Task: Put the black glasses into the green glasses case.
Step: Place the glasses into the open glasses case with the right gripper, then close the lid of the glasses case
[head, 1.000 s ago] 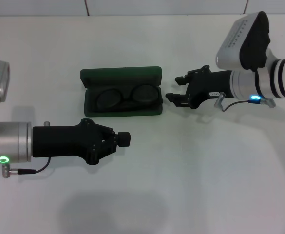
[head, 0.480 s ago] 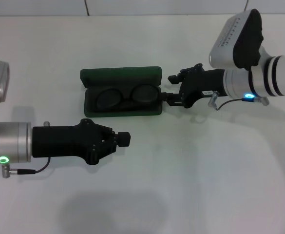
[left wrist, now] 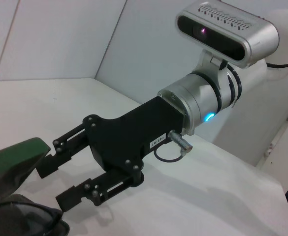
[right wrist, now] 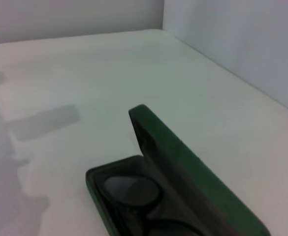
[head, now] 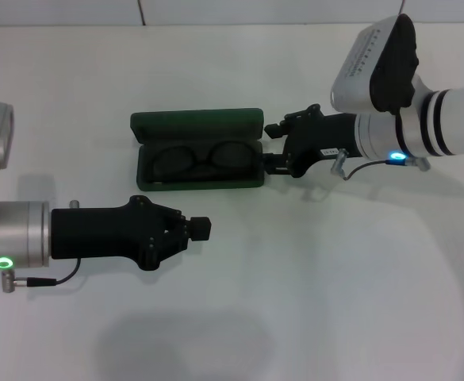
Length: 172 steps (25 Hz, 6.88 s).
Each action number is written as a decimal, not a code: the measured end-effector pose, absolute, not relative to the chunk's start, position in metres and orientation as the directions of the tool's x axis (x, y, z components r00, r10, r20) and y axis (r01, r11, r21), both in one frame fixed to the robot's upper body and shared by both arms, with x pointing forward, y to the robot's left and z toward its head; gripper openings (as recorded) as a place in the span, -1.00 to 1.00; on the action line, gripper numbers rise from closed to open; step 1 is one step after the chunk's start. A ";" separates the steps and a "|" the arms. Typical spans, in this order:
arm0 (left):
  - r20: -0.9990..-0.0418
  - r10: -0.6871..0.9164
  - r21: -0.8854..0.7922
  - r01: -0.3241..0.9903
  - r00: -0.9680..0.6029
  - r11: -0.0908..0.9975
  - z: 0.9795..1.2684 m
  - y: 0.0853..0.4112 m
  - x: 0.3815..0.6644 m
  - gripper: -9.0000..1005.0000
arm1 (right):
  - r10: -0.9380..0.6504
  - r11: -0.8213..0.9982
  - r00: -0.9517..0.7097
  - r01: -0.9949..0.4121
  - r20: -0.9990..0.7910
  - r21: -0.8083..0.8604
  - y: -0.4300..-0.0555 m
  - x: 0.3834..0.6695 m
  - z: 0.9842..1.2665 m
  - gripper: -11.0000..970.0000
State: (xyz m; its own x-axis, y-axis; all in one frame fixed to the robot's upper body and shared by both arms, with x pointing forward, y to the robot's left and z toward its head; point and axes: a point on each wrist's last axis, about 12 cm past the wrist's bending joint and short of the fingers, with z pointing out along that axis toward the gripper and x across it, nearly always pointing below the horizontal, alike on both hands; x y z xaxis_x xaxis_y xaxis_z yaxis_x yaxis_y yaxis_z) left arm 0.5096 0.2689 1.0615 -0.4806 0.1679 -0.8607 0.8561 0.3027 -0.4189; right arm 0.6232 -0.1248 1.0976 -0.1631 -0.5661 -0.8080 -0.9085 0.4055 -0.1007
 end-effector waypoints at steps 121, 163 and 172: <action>-0.610 0.072 -0.460 0.427 -0.789 0.778 1.146 0.279 0.608 -0.98 | -0.151 0.432 -0.246 -0.887 -0.958 0.160 -0.274 0.498 1.042 0.82; -0.663 0.116 -0.422 0.497 -0.740 0.758 1.133 0.292 0.605 -0.98 | -0.159 0.430 -0.236 -0.891 -0.959 0.148 -0.273 0.498 1.041 0.82; -0.766 0.057 -0.464 0.612 -0.640 0.641 1.162 0.290 0.600 -0.98 | -0.157 0.426 -0.236 -0.892 -0.959 0.150 -0.272 0.497 1.041 0.82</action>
State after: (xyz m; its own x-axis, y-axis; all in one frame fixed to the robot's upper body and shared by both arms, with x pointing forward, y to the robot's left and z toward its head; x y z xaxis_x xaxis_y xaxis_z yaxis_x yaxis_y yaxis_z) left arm 0.5997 0.2898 1.1620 -0.6400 0.0568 -0.7663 0.6120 0.6407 -0.4637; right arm 0.4972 -0.2720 1.0413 -0.2357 -0.1565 -0.9591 -0.8923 0.4260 0.1498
